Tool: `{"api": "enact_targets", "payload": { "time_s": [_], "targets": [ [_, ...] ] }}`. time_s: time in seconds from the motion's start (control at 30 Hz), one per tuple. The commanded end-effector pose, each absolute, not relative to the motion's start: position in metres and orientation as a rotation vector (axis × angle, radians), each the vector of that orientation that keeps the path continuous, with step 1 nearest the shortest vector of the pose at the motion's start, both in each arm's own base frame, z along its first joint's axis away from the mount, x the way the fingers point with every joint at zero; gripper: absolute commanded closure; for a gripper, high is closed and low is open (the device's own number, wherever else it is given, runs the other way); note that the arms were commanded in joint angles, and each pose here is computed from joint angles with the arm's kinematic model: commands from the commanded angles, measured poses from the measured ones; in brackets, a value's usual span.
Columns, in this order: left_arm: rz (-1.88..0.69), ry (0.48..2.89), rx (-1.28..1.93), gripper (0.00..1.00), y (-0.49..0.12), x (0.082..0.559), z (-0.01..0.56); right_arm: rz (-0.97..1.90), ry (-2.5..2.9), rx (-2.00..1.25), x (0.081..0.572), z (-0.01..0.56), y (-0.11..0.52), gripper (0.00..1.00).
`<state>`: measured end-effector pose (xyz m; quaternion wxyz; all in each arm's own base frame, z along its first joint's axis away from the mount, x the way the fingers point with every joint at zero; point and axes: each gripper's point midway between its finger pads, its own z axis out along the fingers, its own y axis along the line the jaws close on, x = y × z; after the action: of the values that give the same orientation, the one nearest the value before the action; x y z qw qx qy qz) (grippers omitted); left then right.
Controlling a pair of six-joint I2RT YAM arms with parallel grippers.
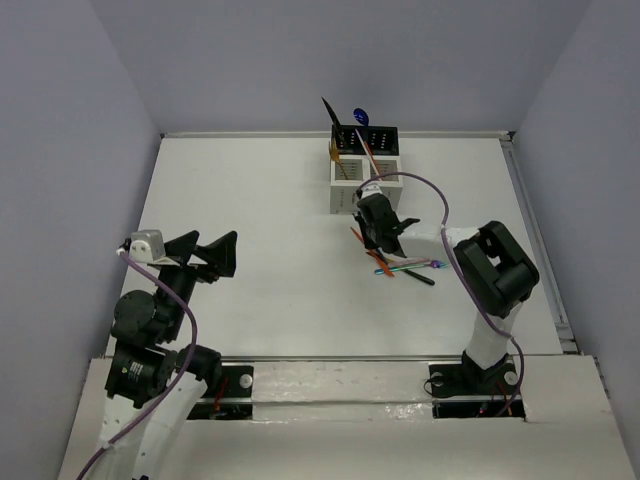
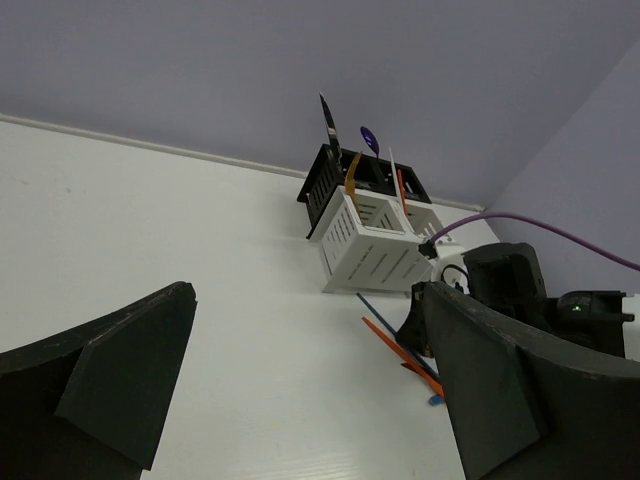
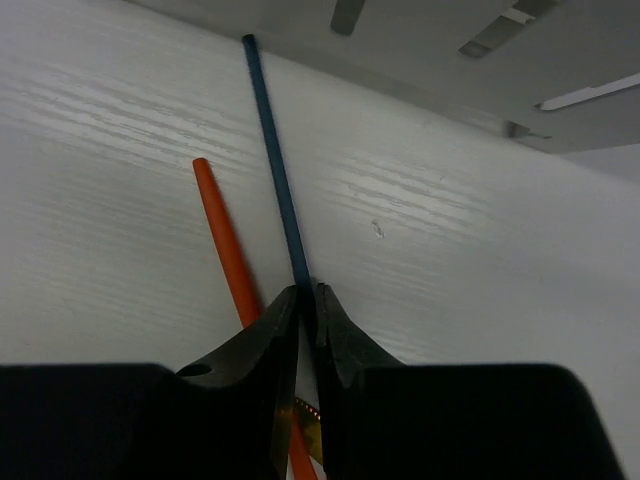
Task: Sort the eating utensils into containers
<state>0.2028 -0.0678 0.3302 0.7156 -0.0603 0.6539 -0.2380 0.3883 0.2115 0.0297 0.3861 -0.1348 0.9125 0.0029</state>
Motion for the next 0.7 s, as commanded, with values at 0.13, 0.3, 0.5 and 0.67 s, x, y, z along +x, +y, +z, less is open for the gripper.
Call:
{"api": "enact_targets", "payload": {
  "time_s": [0.13,0.3,0.5,0.67],
  "targets": [
    [-0.54,1.442,-0.119,0.01,-0.073,0.209,0.331,0.096,2.272,-0.448,0.399,0.046,0.216,0.87],
    [-0.54,1.442,-0.119,0.01,-0.073,0.209,0.331,0.159,2.184,-0.522,0.407,0.062,0.23,0.92],
    [-0.539,1.439,-0.121,0.01,-0.072,0.208,0.332,0.132,2.157,-0.598,0.416,0.077,0.234,1.0],
    [-0.538,1.432,-0.121,0.01,-0.071,0.207,0.333,0.184,2.184,-0.645,0.402,0.089,0.237,1.0]
  ]
}}
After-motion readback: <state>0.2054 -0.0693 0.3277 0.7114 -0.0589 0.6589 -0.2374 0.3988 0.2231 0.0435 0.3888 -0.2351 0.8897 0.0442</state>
